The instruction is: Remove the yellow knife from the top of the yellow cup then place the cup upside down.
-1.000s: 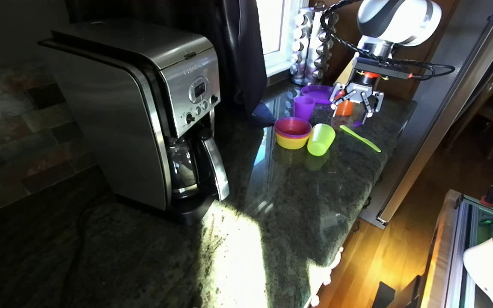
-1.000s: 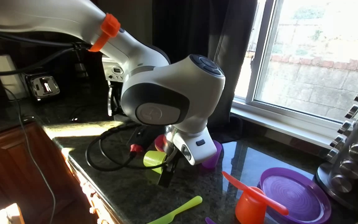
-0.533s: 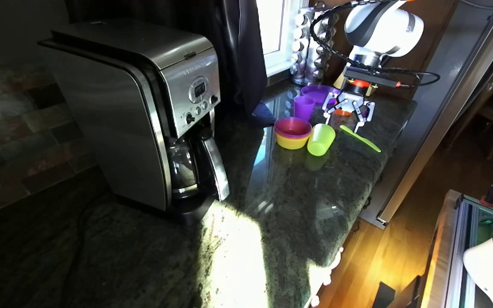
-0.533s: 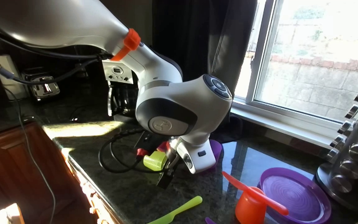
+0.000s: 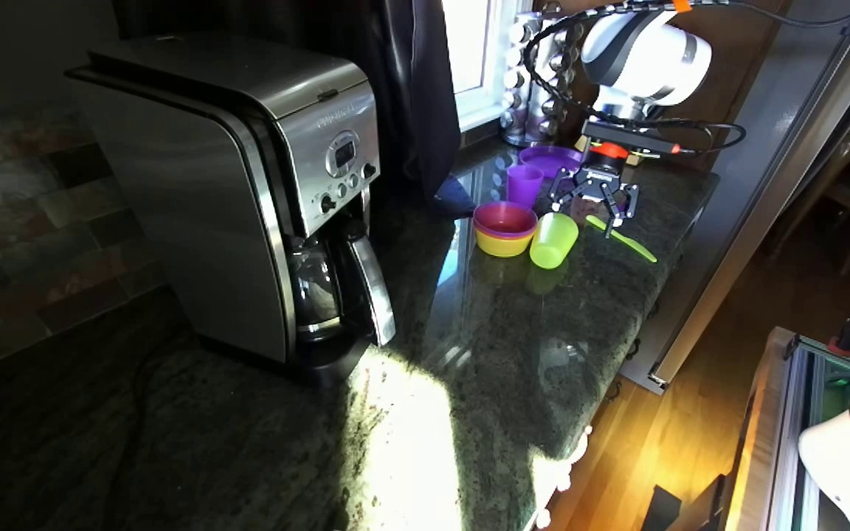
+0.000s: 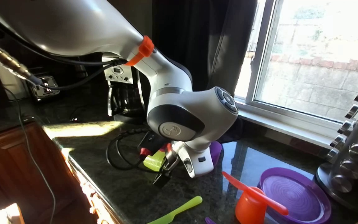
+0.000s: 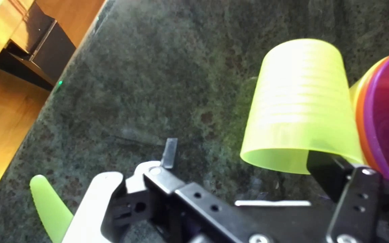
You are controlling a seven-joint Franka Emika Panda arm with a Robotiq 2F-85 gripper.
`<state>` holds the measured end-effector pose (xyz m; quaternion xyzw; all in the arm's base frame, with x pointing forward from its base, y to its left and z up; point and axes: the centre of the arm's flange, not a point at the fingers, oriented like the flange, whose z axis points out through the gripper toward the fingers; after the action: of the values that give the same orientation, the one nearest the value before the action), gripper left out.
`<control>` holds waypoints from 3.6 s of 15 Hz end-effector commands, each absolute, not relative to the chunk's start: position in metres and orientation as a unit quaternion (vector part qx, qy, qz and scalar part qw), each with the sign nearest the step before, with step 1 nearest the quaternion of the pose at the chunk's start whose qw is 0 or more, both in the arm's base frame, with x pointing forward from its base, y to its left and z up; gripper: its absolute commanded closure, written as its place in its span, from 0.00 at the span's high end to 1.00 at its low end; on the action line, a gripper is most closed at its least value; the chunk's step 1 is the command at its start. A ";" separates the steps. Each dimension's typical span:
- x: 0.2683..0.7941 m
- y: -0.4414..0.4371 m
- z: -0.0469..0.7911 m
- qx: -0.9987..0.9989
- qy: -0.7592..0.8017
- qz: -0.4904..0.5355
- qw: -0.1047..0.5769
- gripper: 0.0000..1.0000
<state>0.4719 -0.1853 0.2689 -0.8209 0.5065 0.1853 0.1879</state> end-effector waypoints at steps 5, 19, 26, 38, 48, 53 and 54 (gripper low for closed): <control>0.478 -0.197 0.262 -0.801 0.515 0.220 0.211 0.35; 0.461 -0.197 0.293 -0.828 0.513 0.145 0.172 0.01; 0.422 -0.185 0.349 -0.895 0.444 0.005 0.036 0.01; 0.398 -0.133 0.358 -0.912 0.304 -0.271 -0.052 0.01; 0.396 -0.142 0.346 -0.887 0.322 -0.325 -0.071 0.01; 0.397 -0.139 0.340 -0.876 0.346 -0.329 -0.067 0.01; 0.397 -0.139 0.338 -0.874 0.353 -0.327 -0.067 0.01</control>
<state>0.3992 -0.1510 0.3640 -0.8843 0.3331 -0.3210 -0.0643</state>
